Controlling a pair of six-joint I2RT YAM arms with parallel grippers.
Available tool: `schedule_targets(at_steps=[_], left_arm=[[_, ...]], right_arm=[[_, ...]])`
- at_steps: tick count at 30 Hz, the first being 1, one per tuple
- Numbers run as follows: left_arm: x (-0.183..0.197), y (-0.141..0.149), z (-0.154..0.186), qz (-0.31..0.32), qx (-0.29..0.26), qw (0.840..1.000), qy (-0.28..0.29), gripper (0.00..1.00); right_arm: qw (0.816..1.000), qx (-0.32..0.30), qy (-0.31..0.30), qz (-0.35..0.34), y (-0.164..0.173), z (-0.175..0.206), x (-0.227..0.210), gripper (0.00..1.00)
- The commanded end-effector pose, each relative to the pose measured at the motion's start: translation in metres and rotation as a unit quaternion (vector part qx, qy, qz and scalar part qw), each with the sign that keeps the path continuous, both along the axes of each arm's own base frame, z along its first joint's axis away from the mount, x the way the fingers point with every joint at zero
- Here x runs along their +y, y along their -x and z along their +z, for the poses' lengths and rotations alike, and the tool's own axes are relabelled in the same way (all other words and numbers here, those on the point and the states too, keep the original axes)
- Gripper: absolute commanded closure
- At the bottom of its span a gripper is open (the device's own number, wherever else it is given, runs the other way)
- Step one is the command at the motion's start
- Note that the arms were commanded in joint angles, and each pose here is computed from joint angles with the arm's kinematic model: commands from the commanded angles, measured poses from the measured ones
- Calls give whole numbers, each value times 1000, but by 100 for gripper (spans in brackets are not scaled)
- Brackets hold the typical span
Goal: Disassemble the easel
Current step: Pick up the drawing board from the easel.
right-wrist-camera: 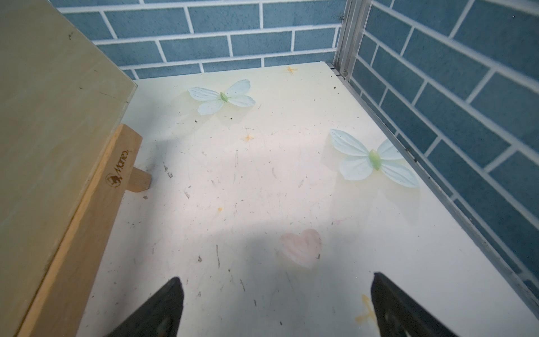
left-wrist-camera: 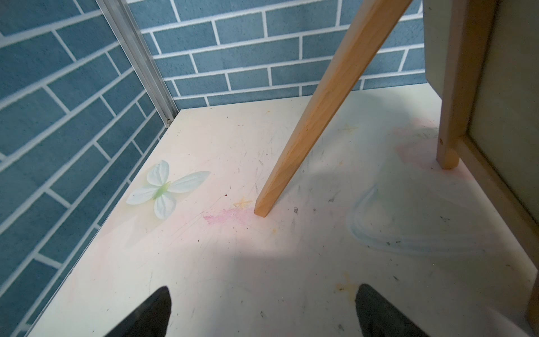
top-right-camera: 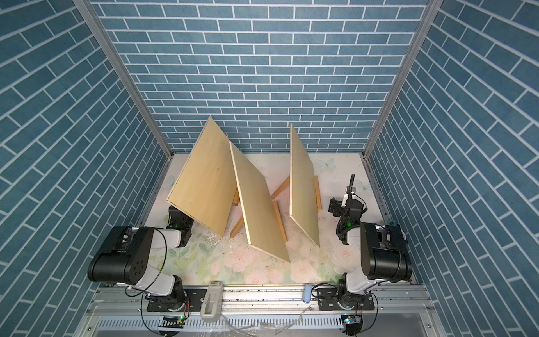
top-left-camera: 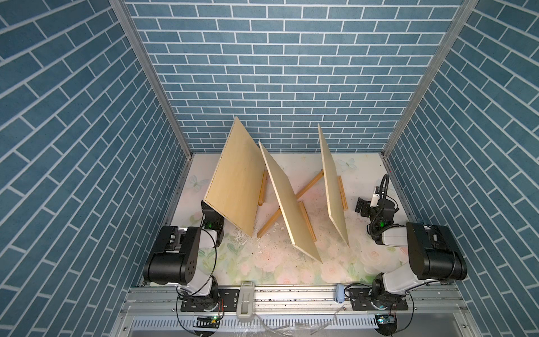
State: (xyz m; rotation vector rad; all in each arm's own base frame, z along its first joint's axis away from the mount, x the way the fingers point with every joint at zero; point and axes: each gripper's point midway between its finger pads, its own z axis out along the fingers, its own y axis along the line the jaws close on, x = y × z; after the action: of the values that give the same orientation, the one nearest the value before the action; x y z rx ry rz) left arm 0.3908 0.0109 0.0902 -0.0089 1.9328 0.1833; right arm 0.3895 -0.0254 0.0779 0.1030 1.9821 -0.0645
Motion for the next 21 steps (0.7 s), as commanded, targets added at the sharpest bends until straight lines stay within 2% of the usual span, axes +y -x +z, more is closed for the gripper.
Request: schedule_targets(at_steps=[1,21], left_arm=[[-1,-3,4,-4,-2,1000,-1,1],[-1,-4,4,-6,-2,1000,0,1]], right_arm=[[1000,-14,9,5,-6,9,0,1],[1000,-12,6,8,-6,9,1,2]])
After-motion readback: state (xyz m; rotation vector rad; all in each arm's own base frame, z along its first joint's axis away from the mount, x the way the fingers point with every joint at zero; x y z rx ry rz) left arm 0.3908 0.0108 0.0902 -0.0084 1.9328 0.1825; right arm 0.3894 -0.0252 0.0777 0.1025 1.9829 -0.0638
